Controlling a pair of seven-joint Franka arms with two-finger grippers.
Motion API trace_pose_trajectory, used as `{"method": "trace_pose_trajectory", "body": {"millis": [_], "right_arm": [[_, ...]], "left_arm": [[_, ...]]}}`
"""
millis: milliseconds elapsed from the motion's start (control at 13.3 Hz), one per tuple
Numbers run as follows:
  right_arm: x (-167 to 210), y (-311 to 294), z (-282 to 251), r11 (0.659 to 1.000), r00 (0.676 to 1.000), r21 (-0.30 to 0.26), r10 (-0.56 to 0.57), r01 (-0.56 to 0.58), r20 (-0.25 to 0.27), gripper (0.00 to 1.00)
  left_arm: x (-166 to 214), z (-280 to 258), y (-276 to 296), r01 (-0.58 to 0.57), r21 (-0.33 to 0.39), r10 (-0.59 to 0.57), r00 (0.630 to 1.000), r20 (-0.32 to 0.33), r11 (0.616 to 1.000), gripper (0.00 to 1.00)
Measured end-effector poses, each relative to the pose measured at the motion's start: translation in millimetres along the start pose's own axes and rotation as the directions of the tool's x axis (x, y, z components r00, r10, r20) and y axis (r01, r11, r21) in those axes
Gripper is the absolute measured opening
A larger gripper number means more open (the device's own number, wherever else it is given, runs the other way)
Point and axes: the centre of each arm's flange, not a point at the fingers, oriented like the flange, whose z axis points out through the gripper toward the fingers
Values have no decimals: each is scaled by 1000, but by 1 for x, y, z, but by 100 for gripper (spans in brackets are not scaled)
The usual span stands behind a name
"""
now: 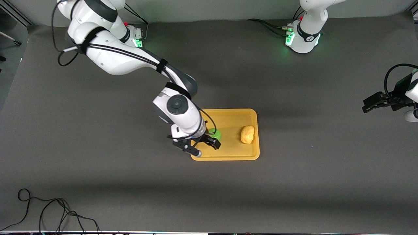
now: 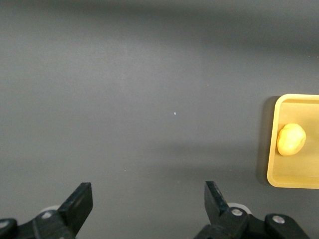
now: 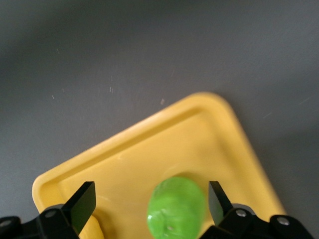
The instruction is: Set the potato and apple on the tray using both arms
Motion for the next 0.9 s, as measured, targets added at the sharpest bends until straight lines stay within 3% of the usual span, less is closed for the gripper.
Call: {"method": "trace_pose_trajectory", "body": {"millis": [75, 225, 300, 525, 675, 900], "right_arm": [[14, 7, -28, 999, 1000, -35, -13, 13, -2, 100], [45, 25, -83, 999, 996, -31, -26, 29, 90, 100], [65, 39, -109, 999, 993, -27, -36, 40, 111, 100], [119, 96, -180, 980, 986, -114, -153, 160, 73, 100], [145, 134, -214, 946, 960, -168, -273, 278, 54, 100], [192, 208, -252, 915, 932, -176, -349, 362, 102, 100]], "left_arm": [[0, 1, 0, 0, 0, 0, 1000, -2, 1000, 100], [1, 2, 0, -1, -1, 1, 1000, -4, 1000, 100], [1, 3, 1, -1, -1, 1, 1000, -5, 1000, 100], [2, 5, 1, -1, -1, 1, 1000, -9, 1000, 100], [2, 6, 1, -1, -2, 1, 1000, -10, 1000, 100], [2, 5, 1, -1, -2, 1, 1000, -11, 1000, 100]]}}
